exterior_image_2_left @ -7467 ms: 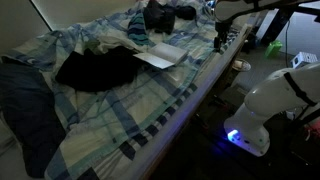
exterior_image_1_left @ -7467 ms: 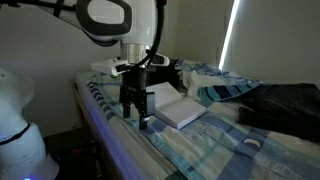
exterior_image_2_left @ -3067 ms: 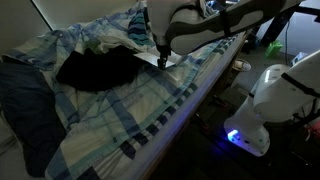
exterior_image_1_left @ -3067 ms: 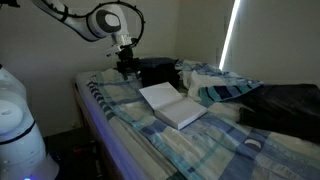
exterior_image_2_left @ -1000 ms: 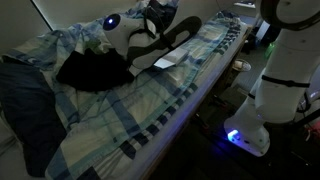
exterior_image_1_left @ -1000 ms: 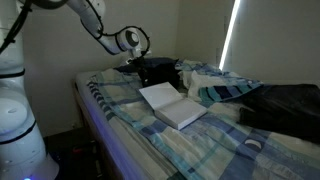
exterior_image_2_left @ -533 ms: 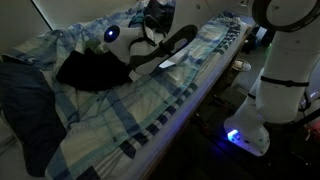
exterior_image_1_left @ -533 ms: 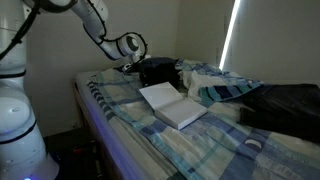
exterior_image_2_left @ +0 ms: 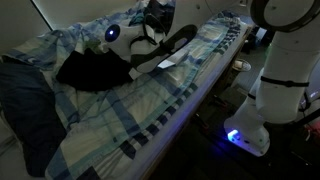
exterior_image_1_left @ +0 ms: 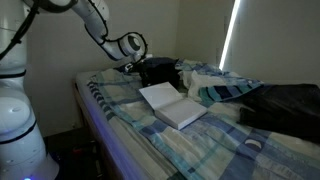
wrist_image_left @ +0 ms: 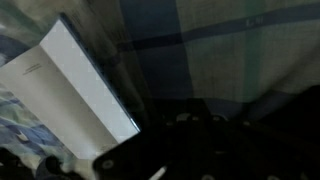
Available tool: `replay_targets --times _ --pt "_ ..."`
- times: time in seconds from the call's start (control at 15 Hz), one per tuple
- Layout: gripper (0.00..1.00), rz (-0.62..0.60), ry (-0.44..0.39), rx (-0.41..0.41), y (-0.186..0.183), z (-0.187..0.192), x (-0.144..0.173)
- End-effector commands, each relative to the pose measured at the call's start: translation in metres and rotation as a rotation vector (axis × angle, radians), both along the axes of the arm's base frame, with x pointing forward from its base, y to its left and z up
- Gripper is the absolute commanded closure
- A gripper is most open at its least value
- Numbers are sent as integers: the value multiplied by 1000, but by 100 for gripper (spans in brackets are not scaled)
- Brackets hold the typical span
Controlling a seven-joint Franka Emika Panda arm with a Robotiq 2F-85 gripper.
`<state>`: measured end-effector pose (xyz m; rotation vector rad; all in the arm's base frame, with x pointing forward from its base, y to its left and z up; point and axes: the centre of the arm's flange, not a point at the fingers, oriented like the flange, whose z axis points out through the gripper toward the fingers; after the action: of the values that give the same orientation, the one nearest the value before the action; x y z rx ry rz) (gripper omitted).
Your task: Close the book
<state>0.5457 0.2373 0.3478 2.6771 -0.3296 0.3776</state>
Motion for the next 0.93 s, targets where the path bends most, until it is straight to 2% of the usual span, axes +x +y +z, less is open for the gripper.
replay_targets --times 0.0,0.6,0.87 --pt "100 -37 -28 -37 -5 10 4" --pt "100 -73 -59 -56 -22 30 21" --pt "100 -93 -64 -61 -27 29 19"
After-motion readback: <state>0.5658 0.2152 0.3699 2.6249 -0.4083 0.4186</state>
